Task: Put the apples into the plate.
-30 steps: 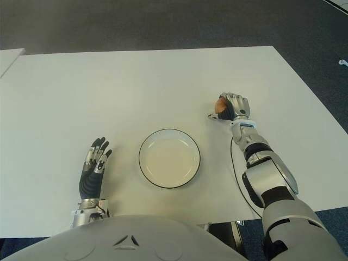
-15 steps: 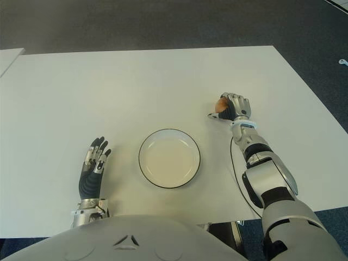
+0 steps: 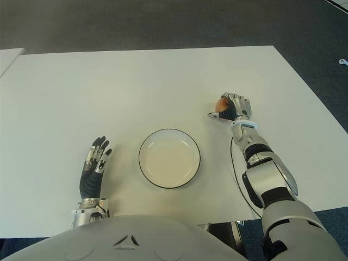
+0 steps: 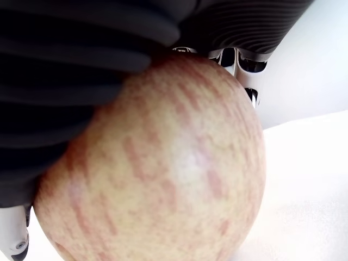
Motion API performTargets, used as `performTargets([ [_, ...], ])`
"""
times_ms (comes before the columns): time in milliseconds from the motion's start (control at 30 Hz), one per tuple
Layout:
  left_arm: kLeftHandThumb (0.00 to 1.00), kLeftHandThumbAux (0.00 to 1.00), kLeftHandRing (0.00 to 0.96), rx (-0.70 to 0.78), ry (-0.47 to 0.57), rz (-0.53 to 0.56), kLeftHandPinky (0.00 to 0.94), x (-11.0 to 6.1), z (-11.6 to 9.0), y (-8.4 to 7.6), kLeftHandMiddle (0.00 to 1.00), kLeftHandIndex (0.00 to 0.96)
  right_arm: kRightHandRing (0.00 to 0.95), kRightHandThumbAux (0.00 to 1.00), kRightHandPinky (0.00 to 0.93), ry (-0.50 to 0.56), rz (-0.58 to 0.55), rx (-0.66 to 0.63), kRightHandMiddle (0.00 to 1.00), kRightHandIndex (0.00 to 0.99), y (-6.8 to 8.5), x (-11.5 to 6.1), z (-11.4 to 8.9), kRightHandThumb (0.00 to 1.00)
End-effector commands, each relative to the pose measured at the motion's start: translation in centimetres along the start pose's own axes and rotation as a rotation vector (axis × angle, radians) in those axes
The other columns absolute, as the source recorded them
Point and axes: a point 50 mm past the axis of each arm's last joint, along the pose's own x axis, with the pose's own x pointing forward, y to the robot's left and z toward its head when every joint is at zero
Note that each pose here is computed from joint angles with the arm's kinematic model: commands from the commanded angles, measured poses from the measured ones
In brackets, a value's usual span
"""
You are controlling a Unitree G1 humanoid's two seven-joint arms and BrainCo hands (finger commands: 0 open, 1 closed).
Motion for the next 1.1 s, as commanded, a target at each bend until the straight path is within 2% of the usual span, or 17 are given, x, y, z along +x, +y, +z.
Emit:
performTargets([
  [33,0.107,0.49,0.0,-0.02,0.082,0.0,0.014,-0.6,-1.3,0.1,0.029,0.066,0.608,0.718,0.558,0.017,0.093,0.002,0.657,0.437,1.6,-1.0,-0.5,0.702],
  [67,0.107,0.49,0.0,-0.022,0.083,0.001,0.014,-0.6,-1.3,0.2,0.029,0.066,0.607,0.718,0.556,0.015,0.089,0.003,0.657,0.437,1.5,-1.0,-0.4,0.702],
  [167,0.107,0.49,0.0,-0.034,0.089,0.009,0.014,-0.5,-1.4,0.1,0.03,0.066,0.597,0.717,0.542,-0.008,0.033,0.017,0.648,0.437,-0.7,0.5,-0.1,0.702],
  [333,0.111,0.488,0.0,-0.038,0.086,0.009,0.009,-0.5,-1.3,-0.2,0.029,0.065,0.575,0.717,0.512,-0.039,-0.032,0.03,0.627,0.437,-2.5,1.3,0.2,0.702],
  [733,0.105,0.493,0.0,-0.004,0.086,-0.018,0.009,-0.5,-1.1,-0.9,0.025,0.063,0.575,0.717,0.547,-0.15,-0.192,0.051,0.621,0.436,-5.3,2.1,1.4,0.702],
  [1100,0.097,0.505,0.0,0.025,0.078,-0.022,0.017,-0.5,-0.5,-1.4,0.026,0.064,0.61,0.716,0.593,-0.269,-0.277,0.032,0.651,0.437,-6.4,2.0,2.8,0.702],
])
